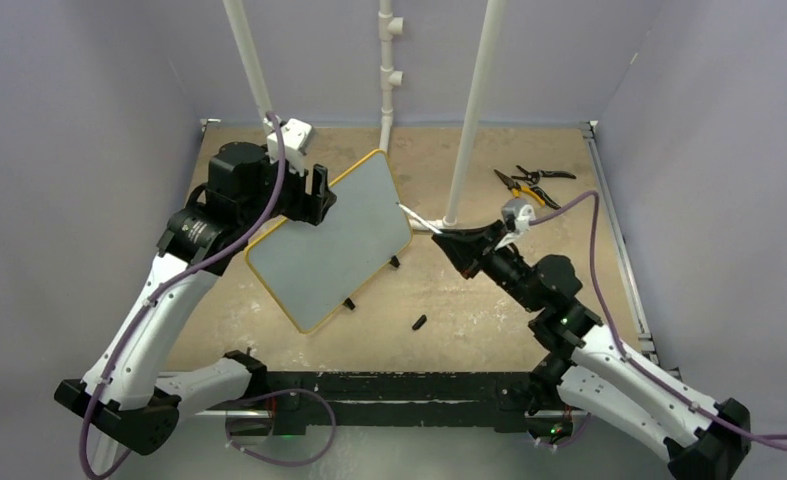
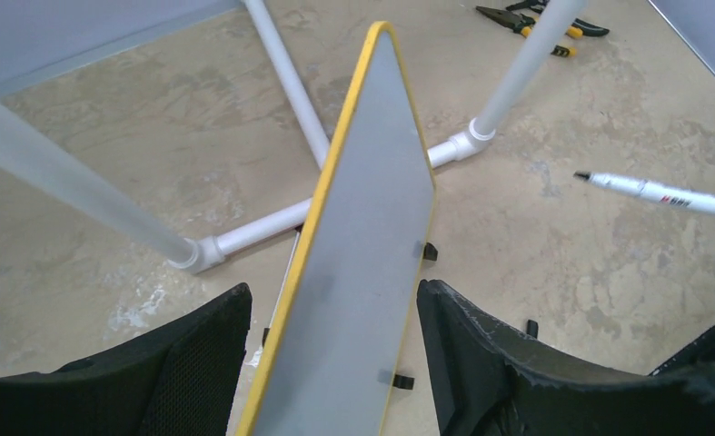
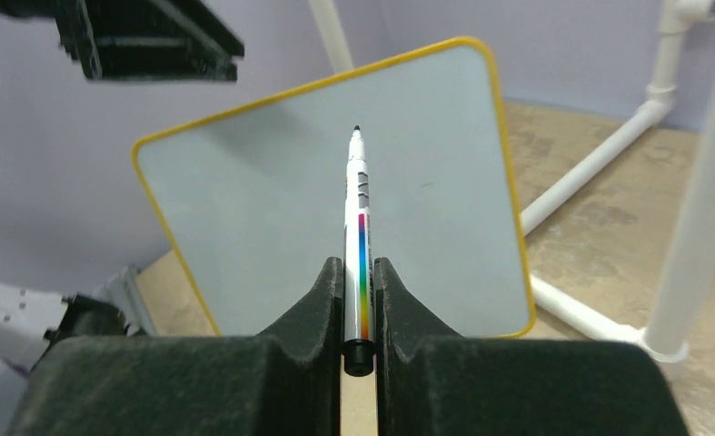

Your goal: Write a sentence on the whiteboard

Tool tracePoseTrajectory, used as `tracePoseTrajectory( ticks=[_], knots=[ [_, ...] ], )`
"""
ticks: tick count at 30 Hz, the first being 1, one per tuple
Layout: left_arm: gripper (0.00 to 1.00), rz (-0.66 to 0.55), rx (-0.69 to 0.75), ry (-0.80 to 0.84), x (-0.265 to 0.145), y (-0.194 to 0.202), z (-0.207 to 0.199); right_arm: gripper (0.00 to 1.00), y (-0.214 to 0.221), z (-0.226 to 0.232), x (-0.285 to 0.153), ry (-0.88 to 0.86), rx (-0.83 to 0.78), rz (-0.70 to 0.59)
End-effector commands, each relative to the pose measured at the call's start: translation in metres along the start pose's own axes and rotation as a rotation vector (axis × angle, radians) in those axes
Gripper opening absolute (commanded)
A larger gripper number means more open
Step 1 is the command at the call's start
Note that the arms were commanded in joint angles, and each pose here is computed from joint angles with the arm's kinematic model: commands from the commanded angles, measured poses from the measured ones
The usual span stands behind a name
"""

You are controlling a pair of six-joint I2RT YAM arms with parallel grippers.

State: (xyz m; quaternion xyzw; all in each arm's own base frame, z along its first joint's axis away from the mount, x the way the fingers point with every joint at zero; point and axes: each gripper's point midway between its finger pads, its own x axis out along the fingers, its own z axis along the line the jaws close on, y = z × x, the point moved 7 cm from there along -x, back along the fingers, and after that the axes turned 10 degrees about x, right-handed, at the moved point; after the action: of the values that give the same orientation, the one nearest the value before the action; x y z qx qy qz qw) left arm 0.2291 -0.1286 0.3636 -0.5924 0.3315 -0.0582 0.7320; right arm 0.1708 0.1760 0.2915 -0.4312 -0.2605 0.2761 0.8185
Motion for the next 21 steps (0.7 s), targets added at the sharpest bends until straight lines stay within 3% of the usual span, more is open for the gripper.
tracePoseTrajectory(
  ticks=[1, 9, 21],
  knots=[
    [0.67, -0.016, 0.027, -0.071, -0.002, 0.000, 0.015, 0.00, -0.008, 0.025, 0.015, -0.201, -0.044, 0.017],
    [0.64, -0.001, 0.006, -0.028, 0.017, 0.012, 0.031, 0.00, 0.007, 0.044, 0.030, -0.330, -0.042, 0.089],
    [0.45, -0.088, -0.064, 0.118, 0.035, 0.023, 0.044, 0.00, 0.038, 0.089, 0.072, -0.411, -0.057, 0.137]
  ],
)
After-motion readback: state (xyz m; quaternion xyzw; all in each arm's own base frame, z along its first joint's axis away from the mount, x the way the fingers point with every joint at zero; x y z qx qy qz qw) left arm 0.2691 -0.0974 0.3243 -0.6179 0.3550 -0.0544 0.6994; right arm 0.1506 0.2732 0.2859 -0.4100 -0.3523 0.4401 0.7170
